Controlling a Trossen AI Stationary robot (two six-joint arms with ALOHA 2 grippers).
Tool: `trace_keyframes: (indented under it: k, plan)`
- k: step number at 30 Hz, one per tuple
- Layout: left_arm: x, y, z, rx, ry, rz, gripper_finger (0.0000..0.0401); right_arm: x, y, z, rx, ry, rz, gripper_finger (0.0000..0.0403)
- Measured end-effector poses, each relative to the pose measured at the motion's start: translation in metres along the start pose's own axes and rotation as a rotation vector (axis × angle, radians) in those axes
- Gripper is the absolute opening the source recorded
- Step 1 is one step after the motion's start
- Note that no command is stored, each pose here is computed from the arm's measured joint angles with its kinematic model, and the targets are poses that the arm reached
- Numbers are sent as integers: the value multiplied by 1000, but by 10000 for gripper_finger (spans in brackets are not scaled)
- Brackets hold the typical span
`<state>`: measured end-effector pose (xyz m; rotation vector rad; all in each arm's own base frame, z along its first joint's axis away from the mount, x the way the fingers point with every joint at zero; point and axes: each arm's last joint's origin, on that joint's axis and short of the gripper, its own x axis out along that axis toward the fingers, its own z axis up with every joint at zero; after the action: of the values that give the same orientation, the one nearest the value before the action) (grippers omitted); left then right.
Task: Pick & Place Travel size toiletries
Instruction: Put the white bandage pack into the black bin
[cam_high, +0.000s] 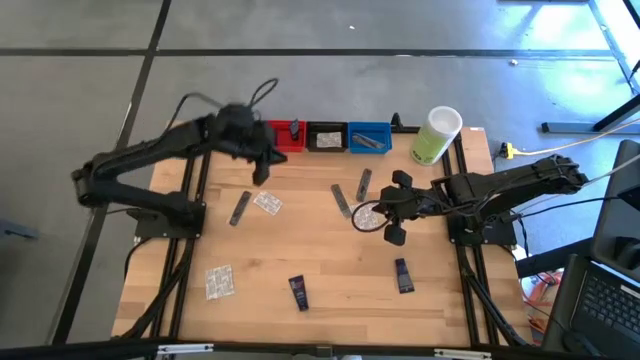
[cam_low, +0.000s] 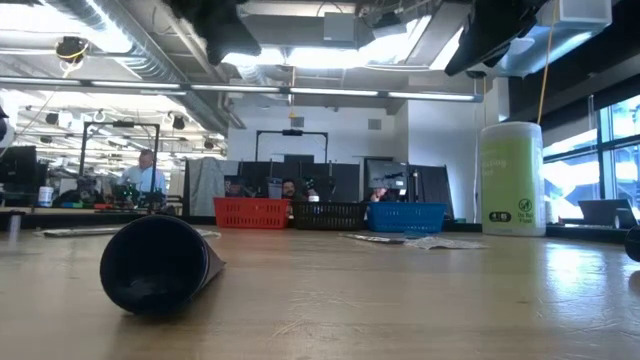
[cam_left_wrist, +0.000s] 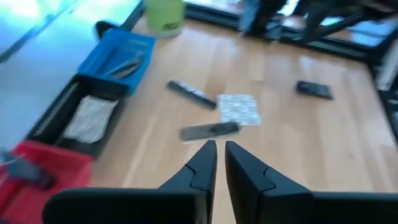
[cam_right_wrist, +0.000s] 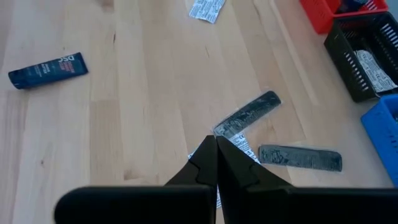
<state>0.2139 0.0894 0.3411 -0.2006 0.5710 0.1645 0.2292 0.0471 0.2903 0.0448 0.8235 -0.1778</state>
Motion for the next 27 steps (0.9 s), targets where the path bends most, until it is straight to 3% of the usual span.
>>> trace_keyframes:
  k: [4, 11, 19, 27]
  plan:
    - [3, -17, -31, 32, -123, -62, 20, 0, 0, 0, 6, -2, 0, 0]
    - [13, -34, -81, -3, -244, -40, 9, 3, -3, -16, 65, 14, 21, 0]
    - [19, -56, -107, 58, -290, -118, 3, 7, -12, -52, 142, -91, 81, 0]
    - [28, -76, -137, 104, -289, -204, 5, 4, -12, -80, 140, -168, 181, 0]
